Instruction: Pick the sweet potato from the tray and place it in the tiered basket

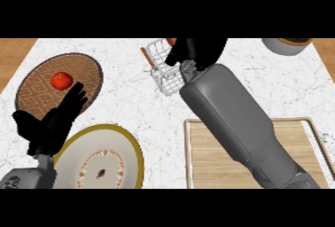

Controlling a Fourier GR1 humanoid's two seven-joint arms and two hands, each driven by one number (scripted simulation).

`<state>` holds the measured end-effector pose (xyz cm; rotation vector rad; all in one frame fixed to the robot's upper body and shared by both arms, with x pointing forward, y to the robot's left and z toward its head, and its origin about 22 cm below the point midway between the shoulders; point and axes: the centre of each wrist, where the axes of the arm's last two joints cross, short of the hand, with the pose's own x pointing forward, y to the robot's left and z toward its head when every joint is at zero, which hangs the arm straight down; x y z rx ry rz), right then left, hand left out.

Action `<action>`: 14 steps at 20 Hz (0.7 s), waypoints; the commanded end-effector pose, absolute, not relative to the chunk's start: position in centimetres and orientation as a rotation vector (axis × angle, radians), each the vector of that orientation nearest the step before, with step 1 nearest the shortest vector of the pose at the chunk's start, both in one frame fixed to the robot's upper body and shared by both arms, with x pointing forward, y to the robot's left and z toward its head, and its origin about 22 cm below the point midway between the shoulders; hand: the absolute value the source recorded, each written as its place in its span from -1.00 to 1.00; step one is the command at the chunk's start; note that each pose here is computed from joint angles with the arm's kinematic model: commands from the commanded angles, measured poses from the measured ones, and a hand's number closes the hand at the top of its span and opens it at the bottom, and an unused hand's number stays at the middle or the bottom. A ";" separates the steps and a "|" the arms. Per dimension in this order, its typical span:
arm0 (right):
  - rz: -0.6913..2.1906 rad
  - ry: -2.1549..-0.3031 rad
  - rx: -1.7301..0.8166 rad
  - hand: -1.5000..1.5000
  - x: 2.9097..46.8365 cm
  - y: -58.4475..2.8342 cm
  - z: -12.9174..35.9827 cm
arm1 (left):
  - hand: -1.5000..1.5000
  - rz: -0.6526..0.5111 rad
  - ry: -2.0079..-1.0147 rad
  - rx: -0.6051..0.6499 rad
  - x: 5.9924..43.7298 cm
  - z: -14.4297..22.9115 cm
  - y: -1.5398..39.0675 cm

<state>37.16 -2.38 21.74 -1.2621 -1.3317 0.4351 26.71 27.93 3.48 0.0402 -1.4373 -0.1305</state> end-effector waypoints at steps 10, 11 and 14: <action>0.280 -1.247 -1.335 1.00 42.2 -2.3 18.6 | 0.00 -0.129 -1.441 0.043 26.9 2.9 29.7; 0.267 -1.248 -1.349 1.00 42.3 -2.6 17.2 | 0.00 -0.123 -1.438 0.052 26.5 3.0 27.8; 0.120 -1.405 -1.349 1.00 42.0 -2.9 18.4 | 0.00 -0.124 -1.420 0.047 26.9 3.2 27.0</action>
